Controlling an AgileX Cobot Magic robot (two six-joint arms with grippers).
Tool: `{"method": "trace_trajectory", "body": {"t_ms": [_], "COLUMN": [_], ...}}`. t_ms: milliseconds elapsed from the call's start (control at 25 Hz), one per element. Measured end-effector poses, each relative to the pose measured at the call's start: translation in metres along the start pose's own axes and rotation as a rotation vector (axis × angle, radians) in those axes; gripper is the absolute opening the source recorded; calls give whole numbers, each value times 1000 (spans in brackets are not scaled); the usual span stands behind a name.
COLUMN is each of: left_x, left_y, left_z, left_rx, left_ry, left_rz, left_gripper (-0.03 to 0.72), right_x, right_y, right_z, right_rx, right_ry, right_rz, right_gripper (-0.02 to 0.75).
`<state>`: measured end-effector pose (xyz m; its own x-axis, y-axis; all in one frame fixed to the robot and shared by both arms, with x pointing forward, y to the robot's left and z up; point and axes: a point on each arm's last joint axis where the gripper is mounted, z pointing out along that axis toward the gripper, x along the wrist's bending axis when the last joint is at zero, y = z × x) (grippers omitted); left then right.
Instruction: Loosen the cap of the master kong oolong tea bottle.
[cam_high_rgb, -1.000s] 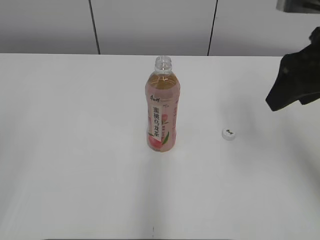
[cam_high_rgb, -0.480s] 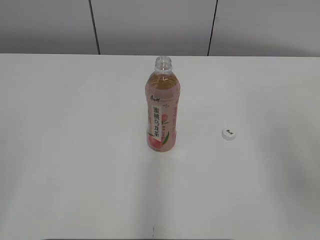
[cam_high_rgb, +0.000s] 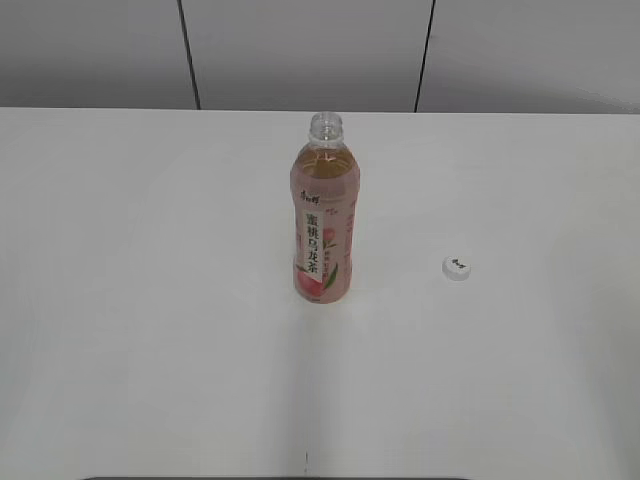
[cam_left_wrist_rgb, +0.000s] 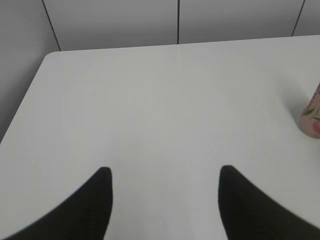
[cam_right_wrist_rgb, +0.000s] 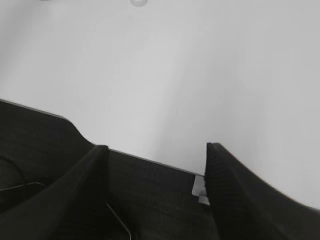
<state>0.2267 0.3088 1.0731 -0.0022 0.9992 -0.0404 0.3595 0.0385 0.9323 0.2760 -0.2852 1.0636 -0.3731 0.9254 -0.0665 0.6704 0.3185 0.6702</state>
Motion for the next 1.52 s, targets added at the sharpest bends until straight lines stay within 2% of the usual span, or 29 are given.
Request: {"method": "trace_trajectory", "body": {"t_ms": [400, 1160, 1520], "left_x": [0, 0, -1], "left_y": [0, 0, 0], "left_z": [0, 0, -1], "left_rx": [1, -1, -3], "left_ry": [-1, -1, 49], "left_rz": [0, -1, -20], "left_gripper": [410, 403, 393], "right_x": [4, 3, 5], "right_y": [-43, -44, -43], "right_z": [-24, -25, -25], "right_rx": [-311, -326, -305], "right_ry": [-82, -98, -306], "right_rz": [1, 32, 195], "right_gripper": [459, 458, 458]}}
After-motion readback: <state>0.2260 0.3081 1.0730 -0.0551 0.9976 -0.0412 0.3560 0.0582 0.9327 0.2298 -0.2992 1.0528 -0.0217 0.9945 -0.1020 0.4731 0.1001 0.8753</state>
